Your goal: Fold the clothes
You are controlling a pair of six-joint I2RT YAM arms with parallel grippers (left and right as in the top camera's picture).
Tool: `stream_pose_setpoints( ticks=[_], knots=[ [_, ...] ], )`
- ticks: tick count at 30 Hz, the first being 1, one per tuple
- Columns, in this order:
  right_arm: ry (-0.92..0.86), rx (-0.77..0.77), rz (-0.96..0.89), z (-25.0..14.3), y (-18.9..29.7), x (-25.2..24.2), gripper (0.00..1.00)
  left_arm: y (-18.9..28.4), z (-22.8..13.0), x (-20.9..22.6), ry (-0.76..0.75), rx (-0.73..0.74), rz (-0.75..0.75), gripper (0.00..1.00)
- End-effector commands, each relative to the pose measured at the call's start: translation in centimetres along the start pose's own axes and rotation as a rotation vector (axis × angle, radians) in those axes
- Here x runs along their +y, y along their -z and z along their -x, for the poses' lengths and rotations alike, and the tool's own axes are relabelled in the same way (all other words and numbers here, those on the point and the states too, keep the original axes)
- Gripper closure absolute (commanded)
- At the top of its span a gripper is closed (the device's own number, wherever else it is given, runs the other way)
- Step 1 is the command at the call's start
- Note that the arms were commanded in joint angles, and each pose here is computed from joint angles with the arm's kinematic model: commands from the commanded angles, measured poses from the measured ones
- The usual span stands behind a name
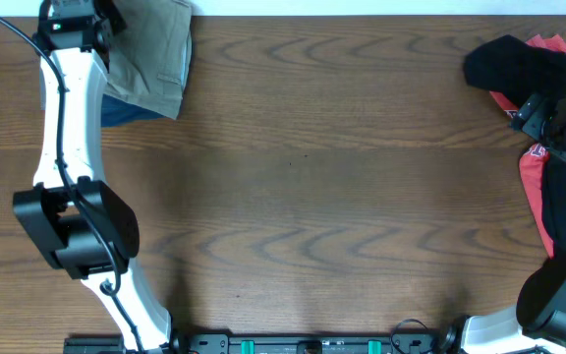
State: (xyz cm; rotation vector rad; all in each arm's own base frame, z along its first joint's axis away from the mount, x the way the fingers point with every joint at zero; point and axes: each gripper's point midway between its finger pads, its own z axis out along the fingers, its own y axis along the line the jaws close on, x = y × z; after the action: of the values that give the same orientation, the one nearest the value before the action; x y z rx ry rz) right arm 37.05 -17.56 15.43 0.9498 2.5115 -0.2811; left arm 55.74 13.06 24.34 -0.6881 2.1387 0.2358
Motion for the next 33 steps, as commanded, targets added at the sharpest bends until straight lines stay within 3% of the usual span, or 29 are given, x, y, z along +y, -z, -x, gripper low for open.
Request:
stream_pose_setpoints(
  ticks=[1,5,9,12,16,19,26,33],
  knots=[
    [0.010,-0.010,-0.011,0.3,0.2,-0.2,0.01,-2.6,-1.1,1.5,0.018,0.019,0.061,0.93],
    [0.010,-0.010,-0.011,0.3,0.2,-0.2,0.01,-5.2,-2.4,2.7,0.021,0.043,0.089,0.85],
    [0.010,-0.010,-0.011,0.3,0.2,-0.2,0.01,-6.8,-2.3,4.7,0.040,0.040,0.117,0.84],
    [0.010,-0.010,-0.011,0.3,0.2,-0.2,0.01,-7.1,-1.9,6.3,0.035,0.037,0.138,0.61],
    [0.010,-0.010,-0.011,0.3,0.2,-0.2,0.01,-6.8,-1.6,7.8,-0.007,0.051,0.158,0.51],
    [0.010,-0.010,-0.011,0.3,0.2,-0.2,0.01,-6.4,-1.6,8.0,-0.041,0.059,0.160,0.23],
    [0.010,-0.010,-0.011,0.3,0.2,-0.2,0.01,-5.2,-1.7,6.2,-0.046,0.069,0.113,0.22],
    [0.011,-0.010,-0.011,0.3,0.2,-0.2,0.01,-5.2,0.3,2.2,-0.029,-0.015,-0.049,0.55]
  ],
)
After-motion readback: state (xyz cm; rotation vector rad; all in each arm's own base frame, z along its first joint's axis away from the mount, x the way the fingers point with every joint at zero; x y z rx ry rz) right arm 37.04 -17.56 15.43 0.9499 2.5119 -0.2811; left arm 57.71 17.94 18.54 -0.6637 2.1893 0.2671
